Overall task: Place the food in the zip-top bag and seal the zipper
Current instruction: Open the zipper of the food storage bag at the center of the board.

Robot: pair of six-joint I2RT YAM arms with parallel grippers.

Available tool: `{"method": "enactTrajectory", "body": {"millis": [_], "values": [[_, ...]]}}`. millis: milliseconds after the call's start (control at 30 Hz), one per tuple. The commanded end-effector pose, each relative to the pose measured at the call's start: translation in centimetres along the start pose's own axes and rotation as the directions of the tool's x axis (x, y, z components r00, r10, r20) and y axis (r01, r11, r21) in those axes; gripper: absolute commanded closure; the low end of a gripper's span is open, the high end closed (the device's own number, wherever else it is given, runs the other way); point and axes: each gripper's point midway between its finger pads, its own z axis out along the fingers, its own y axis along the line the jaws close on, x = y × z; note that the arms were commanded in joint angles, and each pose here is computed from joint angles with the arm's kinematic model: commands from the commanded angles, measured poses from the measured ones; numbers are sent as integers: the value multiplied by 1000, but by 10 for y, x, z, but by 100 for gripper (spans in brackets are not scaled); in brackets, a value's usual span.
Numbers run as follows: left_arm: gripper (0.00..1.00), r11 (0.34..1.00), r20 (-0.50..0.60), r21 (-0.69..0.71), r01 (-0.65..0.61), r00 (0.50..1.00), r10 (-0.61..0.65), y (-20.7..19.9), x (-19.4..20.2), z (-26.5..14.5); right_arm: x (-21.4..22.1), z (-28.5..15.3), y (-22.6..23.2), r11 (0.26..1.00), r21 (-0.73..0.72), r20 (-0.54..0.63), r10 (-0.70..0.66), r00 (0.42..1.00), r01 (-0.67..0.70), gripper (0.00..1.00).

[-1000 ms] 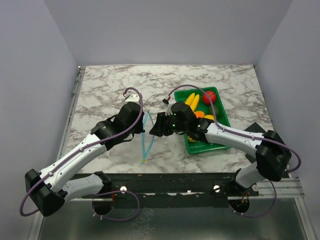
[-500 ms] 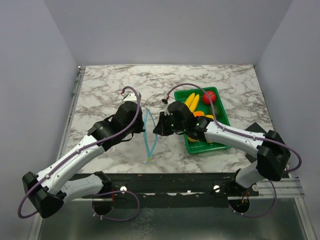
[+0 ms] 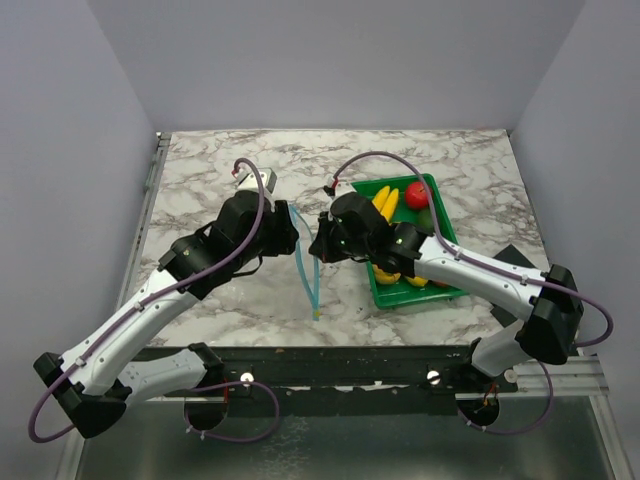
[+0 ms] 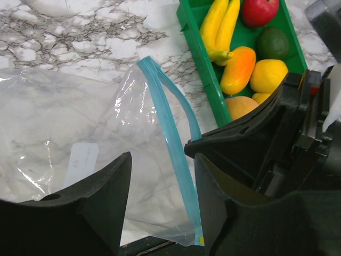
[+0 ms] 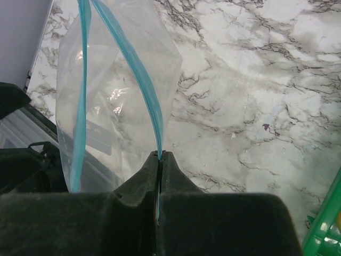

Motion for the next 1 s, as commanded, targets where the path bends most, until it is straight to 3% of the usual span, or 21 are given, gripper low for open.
{"method": "enactTrajectory", "body": {"millis": [0,467,967], "values": [[45,999,-7,27,-19,1000,19,-7,-13,-17,-14,-16,-2,997,71,35,-40,999,38,99],[32,996,-68,85,-18,997,24,-22,-14,-27,-66,-31,12,980,189,169,-91,981,58,99],[33,990,-56,-128,-66,997,59,16,-13,-13,-82,-31,22,969,233,211,-127,969,77,99]]}}
